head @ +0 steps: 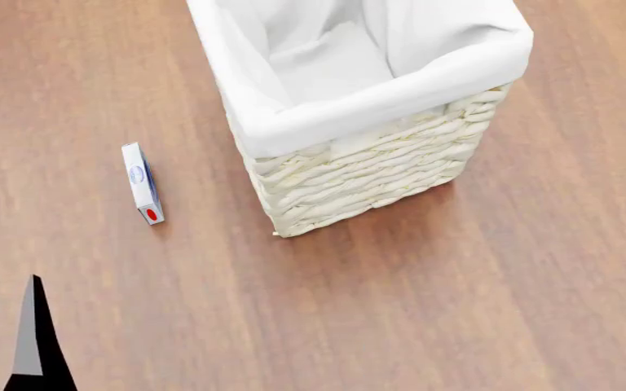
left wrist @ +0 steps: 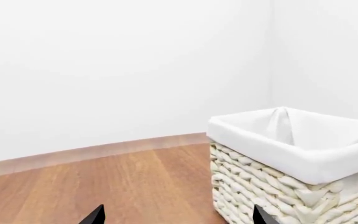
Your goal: Pick up the alphabet soup and the cream cheese box, and put them in the basket.
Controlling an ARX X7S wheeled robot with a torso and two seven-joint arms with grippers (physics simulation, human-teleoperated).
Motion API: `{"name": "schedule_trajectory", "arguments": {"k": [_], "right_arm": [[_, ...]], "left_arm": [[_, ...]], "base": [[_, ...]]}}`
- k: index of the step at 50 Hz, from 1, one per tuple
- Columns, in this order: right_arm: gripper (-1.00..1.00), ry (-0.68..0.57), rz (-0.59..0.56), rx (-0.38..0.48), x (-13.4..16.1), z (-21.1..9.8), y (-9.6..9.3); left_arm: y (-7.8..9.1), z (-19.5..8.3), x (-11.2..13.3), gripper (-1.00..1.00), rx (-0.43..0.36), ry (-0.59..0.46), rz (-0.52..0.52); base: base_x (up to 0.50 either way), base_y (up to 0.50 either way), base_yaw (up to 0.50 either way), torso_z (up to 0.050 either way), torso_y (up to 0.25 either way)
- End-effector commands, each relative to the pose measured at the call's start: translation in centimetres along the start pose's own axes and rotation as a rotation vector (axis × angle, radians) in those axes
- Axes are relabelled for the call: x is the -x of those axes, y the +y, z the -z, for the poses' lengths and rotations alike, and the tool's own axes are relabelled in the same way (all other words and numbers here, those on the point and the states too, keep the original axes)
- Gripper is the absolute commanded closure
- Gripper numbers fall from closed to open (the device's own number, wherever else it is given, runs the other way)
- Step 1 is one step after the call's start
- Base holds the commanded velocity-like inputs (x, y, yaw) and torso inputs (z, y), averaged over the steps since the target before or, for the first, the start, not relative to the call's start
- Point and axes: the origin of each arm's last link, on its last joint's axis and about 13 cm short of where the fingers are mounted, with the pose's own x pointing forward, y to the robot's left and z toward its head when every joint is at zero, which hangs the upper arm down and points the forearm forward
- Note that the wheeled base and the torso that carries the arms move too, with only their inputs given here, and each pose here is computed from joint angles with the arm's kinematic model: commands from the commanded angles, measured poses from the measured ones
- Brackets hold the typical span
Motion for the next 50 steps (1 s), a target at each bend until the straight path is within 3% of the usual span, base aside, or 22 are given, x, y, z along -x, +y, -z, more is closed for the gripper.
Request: {"name": "schedule_trajectory", "arguments": {"k": [1, 43, 44, 50], "right_arm": [[-1.00, 0.015, -0.004, -0.005, -0.3, 0.7, 0.0], [-1.00, 0.080, 0.003, -0.006, -1.3, 3.2, 0.3], [1.00, 0.081, 0.002, -0.008, -1.4, 3.2, 0.3], [1.00, 0.079, 0.003, -0.001, -1.4, 3.4, 0.2]], "left_arm": [[-0.1, -0.1, 0.1, -1.00, -0.004, 0.000, 0.000], [-0.1, -0.2, 0.1, -1.00, -0.010, -0.001, -0.002], [-0.1, -0.2, 0.2, -1.00, -0.009, -0.002, -0.003], [-0.1, -0.2, 0.2, -1.00, -0.008, 0.000, -0.001]], "base": [[0.00, 0.00, 0.00, 0.000, 0.000], [0.00, 0.00, 0.00, 0.000, 0.000], [0.00, 0.00, 0.00, 0.000, 0.000], [0.00, 0.00, 0.00, 0.000, 0.000]]}}
